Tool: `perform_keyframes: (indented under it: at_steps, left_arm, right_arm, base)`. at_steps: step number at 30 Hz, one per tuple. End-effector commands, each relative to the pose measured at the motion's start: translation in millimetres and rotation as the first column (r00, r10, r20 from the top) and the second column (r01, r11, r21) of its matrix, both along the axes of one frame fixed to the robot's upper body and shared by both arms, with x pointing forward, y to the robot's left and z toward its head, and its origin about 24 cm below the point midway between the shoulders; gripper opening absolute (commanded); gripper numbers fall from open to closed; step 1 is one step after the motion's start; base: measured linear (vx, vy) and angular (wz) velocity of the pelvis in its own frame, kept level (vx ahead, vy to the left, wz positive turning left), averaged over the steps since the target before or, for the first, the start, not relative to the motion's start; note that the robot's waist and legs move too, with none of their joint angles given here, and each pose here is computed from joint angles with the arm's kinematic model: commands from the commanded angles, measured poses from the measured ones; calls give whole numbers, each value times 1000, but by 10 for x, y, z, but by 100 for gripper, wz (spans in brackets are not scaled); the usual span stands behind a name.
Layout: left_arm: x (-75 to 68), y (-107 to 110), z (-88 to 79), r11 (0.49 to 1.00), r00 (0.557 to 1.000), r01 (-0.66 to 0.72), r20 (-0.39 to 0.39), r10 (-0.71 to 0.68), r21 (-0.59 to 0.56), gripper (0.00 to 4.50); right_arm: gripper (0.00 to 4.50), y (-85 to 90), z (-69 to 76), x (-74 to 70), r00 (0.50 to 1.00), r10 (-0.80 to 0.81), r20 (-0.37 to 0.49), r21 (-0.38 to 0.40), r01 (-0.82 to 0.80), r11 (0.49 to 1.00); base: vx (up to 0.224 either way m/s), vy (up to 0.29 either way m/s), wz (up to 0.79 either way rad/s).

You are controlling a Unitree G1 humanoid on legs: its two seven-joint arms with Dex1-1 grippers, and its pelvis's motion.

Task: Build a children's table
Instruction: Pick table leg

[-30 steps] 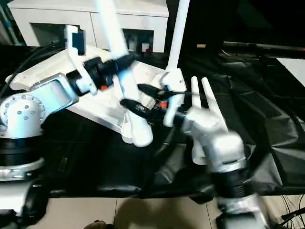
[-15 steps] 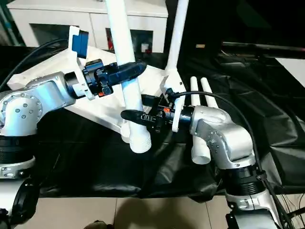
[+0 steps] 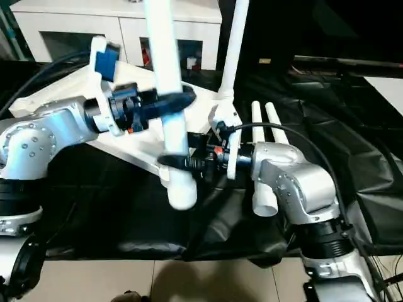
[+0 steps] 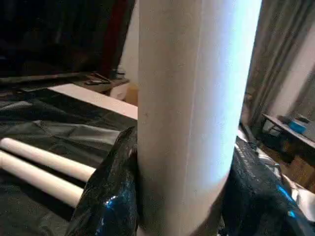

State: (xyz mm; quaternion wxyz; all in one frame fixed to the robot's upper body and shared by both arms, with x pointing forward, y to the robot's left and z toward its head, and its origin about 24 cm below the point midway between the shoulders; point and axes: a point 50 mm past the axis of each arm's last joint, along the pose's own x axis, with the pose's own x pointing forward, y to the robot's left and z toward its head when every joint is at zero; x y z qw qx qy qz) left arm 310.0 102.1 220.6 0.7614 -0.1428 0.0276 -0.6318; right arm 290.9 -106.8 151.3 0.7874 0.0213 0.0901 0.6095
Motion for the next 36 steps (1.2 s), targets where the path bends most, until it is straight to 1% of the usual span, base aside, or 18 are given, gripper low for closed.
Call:
perform_keyframes:
  at_steps: [1, 12, 18, 31, 32, 36]
  left_arm:
    - [-61, -42, 150, 998, 995, 59, 78, -59, 4, 180]
    - [-58, -80, 133, 997, 993, 81, 87, -82, 17, 180]
    - [-57, -85, 119, 997, 993, 79, 88, -81, 22, 179]
    - [-56, -81, 114, 997, 993, 74, 90, -75, 16, 179]
    - [-56, -79, 114, 997, 993, 74, 90, -75, 16, 179]
    - [-51, -72, 114, 997, 993, 71, 90, -72, 16, 179]
  right_arm:
    - [322, -57, -57, -18, 999, 6, -31, -51, -8, 999]
    - [322, -32, -107, -65, 997, 51, -61, -75, -56, 996]
    - [322, 15, -127, -96, 994, 77, -75, -68, -82, 994]
    - [322, 66, -124, -109, 992, 89, -86, -38, -93, 995]
    - [303, 67, -124, -110, 992, 91, -89, -35, -94, 995]
    - [266, 67, -127, -103, 992, 89, -94, -30, -92, 995]
  base:
    - [0, 0, 0]
    - [0, 0, 0]
    - [0, 0, 0]
    - [0, 0, 0]
    - [0, 0, 0]
    - [0, 0, 0]
